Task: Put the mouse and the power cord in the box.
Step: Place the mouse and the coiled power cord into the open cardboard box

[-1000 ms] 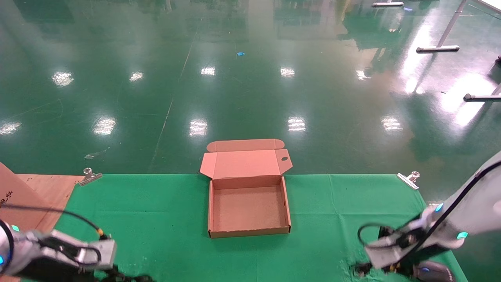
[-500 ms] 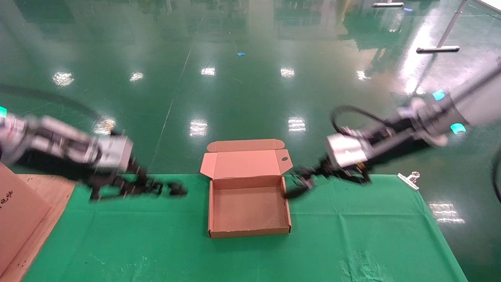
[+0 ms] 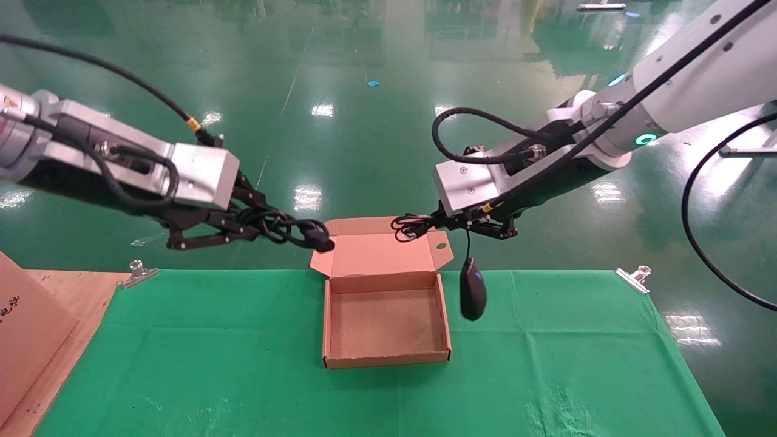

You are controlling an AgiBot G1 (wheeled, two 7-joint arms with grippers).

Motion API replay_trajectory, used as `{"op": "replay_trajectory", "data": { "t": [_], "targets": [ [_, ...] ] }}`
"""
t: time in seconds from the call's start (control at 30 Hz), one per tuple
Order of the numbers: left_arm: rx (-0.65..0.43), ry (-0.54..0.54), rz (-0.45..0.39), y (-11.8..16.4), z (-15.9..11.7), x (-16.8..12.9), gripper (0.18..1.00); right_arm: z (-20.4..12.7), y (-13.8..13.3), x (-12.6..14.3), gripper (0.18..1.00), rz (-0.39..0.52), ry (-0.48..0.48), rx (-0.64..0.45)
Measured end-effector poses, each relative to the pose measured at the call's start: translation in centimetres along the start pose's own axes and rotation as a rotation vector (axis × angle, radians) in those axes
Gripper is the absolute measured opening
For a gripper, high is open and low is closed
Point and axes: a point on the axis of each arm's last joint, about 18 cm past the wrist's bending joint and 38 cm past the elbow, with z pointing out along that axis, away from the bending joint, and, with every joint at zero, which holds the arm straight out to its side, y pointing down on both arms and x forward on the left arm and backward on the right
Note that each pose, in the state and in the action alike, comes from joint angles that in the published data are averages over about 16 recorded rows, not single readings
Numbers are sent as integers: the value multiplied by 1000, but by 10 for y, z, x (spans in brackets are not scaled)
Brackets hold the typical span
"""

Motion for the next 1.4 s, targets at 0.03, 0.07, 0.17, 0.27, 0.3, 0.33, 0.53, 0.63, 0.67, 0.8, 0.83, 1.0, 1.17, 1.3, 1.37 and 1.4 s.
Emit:
{"op": "replay_trajectory", "data": {
  "t": [0.03, 0.07, 0.17, 0.27, 0.3, 0.33, 0.53, 0.63, 0.67, 0.8, 0.83, 1.0, 1.17, 1.3, 1.37, 1.4],
  "targets": [
    [-4, -7, 11, -1, 4, 1, 331, -2, -1, 0, 228, 2, 1, 1],
    [-9, -14, 22, -2, 9, 3, 331, -3, -1, 0, 228, 5, 2, 2],
    [-30, -49, 42, -2, 29, 6, 331, -8, 0, -3, 228, 14, 4, 6],
    [-55, -100, 47, -2, 55, 10, 331, -13, 2, -6, 228, 27, 6, 9],
    [-63, -120, 46, -2, 64, 11, 331, -15, 4, -8, 228, 33, 7, 11],
    [-70, -141, 44, -2, 75, 13, 331, -16, 5, -10, 228, 38, 7, 11],
    [-93, -277, -23, -8, 138, 26, 330, -19, 18, -23, 227, 71, 4, 15],
    [-94, -323, -75, -14, 170, 36, 330, -17, 25, -31, 227, 87, 0, 16],
    [-95, -332, -89, -16, 181, 39, 330, -16, 27, -33, 227, 93, -2, 17],
    [-107, -345, -126, -24, 226, 58, 330, -11, 37, -43, 227, 111, -10, 17],
    [-110, -343, -131, -26, 236, 63, 330, -10, 40, -45, 227, 115, -13, 16],
    [-128, -313, -130, -36, 280, 88, 330, -2, 50, -55, 227, 129, -23, 12],
    [-140, -270, -124, -40, 307, 109, 330, 7, 59, -60, 227, 139, -33, 9],
    [-141, -246, -137, -39, 316, 118, 330, 15, 62, -63, 227, 142, -42, 8],
    [-141, -237, -144, -37, 319, 121, 330, 20, 63, -64, 227, 143, -47, 8],
    [-141, -233, -148, -37, 319, 122, 331, 22, 63, -64, 227, 143, -49, 9]
  ]
}}
